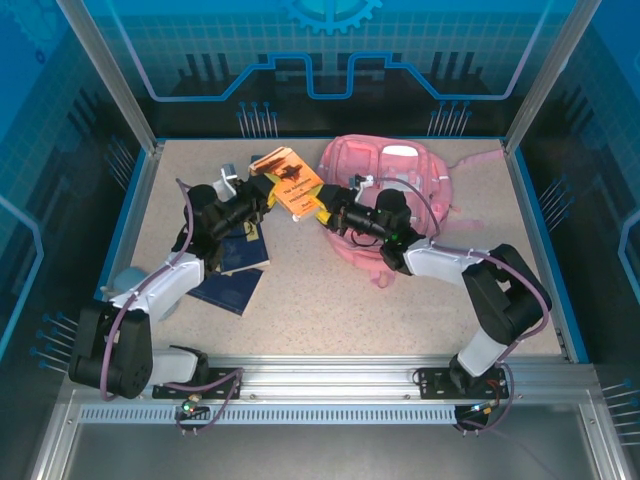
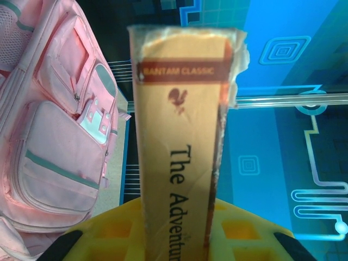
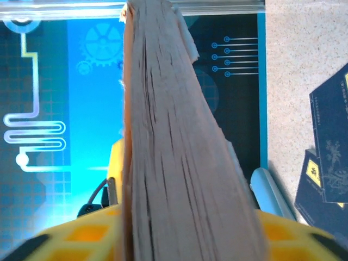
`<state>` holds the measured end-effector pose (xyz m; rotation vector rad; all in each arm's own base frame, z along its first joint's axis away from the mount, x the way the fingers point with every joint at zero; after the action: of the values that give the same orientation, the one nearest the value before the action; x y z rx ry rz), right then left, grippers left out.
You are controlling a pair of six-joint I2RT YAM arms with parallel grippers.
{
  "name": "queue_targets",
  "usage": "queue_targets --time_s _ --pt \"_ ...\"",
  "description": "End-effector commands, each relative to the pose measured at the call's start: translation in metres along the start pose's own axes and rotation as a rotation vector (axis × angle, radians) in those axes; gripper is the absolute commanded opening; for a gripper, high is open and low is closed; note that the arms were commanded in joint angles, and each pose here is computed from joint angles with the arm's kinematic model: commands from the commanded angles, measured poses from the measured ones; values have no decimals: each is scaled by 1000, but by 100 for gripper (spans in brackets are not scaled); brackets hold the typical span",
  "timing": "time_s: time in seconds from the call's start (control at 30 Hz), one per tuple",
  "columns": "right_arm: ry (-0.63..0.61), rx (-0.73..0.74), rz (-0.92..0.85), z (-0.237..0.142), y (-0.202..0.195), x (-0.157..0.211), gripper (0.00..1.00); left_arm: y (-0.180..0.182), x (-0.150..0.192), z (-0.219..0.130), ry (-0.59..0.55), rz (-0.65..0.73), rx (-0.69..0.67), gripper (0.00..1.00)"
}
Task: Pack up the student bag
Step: Pass the book, then open the student bag at the top-center of the table.
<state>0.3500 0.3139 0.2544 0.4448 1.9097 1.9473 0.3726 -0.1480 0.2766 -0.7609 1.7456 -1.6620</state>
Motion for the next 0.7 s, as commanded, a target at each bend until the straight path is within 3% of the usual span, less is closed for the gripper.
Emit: queue_targets --time_s 0.0,0.17,0.27,0.43,0.67 --pt "-38 8 -36 -9 7 -5 29 -28 4 -2 10 34 71 22" --pt "-90 231 -173 -35 1 -16 23 -4 8 -1 48 70 -81 53" --pt "-138 427 -299 -68 -5 -26 22 15 19 6 149 222 -209 73" --pt "-217 647 -427 -127 -3 -43 23 52 43 24 332 390 -341 77" --pt "-319 854 -487 -207 3 -54 25 76 82 58 551 807 -527 79"
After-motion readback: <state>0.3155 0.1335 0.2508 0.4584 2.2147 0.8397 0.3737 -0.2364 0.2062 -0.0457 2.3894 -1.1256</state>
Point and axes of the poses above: each hand's point on the last joint's axis, 136 mm out from that joint toward the fingers, its own z axis out along the fingers, its own y axis along the line the jaws close on, x = y × z, the point moved 2 cm from there along -z, back along the fingers, and after that the axes turned 2 degrees about -z, right-handed, at the moved point
